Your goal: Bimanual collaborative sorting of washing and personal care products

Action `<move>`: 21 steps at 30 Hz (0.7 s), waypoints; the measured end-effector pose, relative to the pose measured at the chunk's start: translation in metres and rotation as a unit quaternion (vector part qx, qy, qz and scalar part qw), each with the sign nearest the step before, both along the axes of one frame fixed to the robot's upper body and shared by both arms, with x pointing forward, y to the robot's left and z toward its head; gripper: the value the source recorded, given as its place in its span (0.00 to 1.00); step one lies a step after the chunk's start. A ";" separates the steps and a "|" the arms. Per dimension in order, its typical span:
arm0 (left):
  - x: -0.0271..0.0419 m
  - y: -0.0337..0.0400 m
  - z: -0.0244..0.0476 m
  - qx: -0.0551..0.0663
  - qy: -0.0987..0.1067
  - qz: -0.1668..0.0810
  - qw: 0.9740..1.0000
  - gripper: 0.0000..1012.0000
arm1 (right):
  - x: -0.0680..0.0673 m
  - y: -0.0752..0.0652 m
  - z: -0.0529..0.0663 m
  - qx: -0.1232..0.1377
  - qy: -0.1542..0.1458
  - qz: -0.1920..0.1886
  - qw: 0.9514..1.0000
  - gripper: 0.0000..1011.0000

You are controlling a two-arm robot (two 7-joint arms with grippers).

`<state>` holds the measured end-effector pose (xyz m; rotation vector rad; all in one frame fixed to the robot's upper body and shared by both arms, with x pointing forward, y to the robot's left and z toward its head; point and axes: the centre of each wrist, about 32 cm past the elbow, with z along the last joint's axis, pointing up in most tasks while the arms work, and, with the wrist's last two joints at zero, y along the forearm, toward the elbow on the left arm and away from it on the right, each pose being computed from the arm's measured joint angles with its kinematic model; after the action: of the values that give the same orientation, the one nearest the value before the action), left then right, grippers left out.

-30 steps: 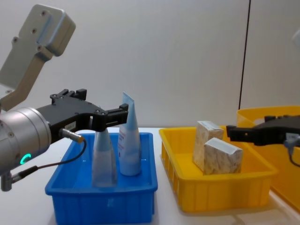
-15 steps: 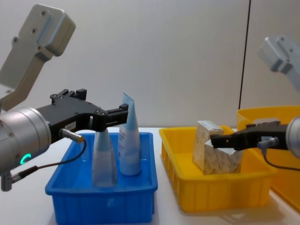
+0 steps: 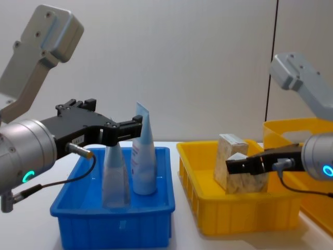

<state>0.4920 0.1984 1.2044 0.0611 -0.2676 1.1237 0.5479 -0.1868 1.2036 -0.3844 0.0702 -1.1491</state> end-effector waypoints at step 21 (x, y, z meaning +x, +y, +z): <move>0.0000 0.0000 0.0000 0.000 0.000 0.000 1.000 0.99 | 0.010 0.006 -0.003 -0.008 0.026 -0.005 1.000 0.88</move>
<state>0.4920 0.1984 1.2044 0.0612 -0.2675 1.1237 0.5580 -0.1813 1.2009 -0.4288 0.1086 -1.1508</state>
